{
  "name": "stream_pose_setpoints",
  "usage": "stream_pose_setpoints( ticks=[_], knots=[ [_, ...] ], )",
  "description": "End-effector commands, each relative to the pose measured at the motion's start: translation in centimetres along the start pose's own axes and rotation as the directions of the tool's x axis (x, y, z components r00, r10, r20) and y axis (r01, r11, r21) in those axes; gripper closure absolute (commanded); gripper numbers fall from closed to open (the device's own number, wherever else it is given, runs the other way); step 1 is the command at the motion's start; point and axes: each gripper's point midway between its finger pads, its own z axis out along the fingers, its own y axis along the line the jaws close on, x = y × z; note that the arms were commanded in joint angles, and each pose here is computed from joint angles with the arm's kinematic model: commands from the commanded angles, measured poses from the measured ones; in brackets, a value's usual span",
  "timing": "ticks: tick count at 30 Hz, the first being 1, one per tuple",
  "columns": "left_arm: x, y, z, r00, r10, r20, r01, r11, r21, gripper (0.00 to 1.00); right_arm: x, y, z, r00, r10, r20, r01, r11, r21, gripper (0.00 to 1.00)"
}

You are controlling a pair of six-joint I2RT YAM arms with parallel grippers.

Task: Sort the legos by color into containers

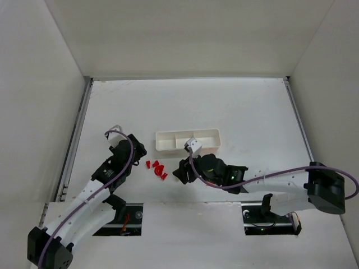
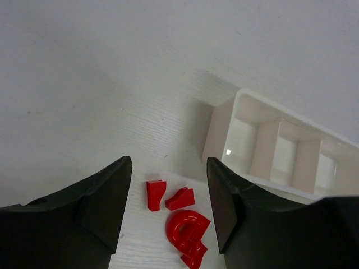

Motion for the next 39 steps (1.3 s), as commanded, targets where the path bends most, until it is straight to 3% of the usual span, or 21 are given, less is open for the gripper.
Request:
stream_pose_setpoints(
  ticks=[1,5,7,9,11,12,15,18,24,39],
  knots=[
    [-1.0,-1.1,0.4,0.999,0.007,0.043,-0.009,0.999,0.046,0.47,-2.7,1.2,1.0,0.997,0.028,0.073,-0.029,1.0,0.005,0.53],
    [-1.2,-0.9,0.6,0.998,-0.001,0.068,-0.003,0.998,0.06,0.5,-1.9,1.9,2.0,0.997,0.056,0.047,-0.057,0.998,0.021,0.88],
    [-1.5,-0.4,0.7,0.996,-0.008,0.091,0.004,0.999,0.054,0.56,-1.6,1.7,2.7,0.998,0.06,0.037,-0.061,0.997,0.048,0.93],
    [-2.0,-0.4,0.8,0.993,-0.024,0.119,0.017,0.998,0.064,0.69,-1.3,1.3,3.4,0.999,0.052,0.014,-0.053,0.995,0.083,0.93],
    [-2.6,-0.4,0.8,0.988,-0.047,0.15,0.035,0.996,0.08,0.87,-1.3,1.0,4.0,0.999,0.052,-0.002,-0.051,0.991,0.121,0.88],
    [-2.8,-0.2,0.9,0.985,-0.056,0.163,0.043,0.996,0.081,0.9,-1.4,0.8,4.2,0.999,0.052,0.003,-0.052,0.989,0.14,0.8],
    [-3.1,0.2,1.4,0.978,-0.079,0.194,0.063,0.994,0.086,0.92,-1.6,-0.9,5.6,0.998,0.063,0.013,-0.064,0.976,0.208,0.53],
    [-2.2,0.4,2.2,0.98,-0.092,0.176,0.076,0.993,0.095,0.85,-1.1,-2.1,7.2,0.994,0.107,-0.01,-0.102,0.965,0.243,0.42],
    [-1.5,0.6,2.5,0.977,-0.093,0.191,0.072,0.991,0.112,0.63,-0.4,-1.2,9.5,0.989,0.133,-0.056,-0.118,0.969,0.218,0.36],
    [-0.4,-0.2,2.7,0.982,-0.07,0.176,0.045,0.989,0.138,0.58,4.3,-1.0,11.8,0.961,0.246,-0.128,-0.217,0.954,0.209,0.42]
  ],
)
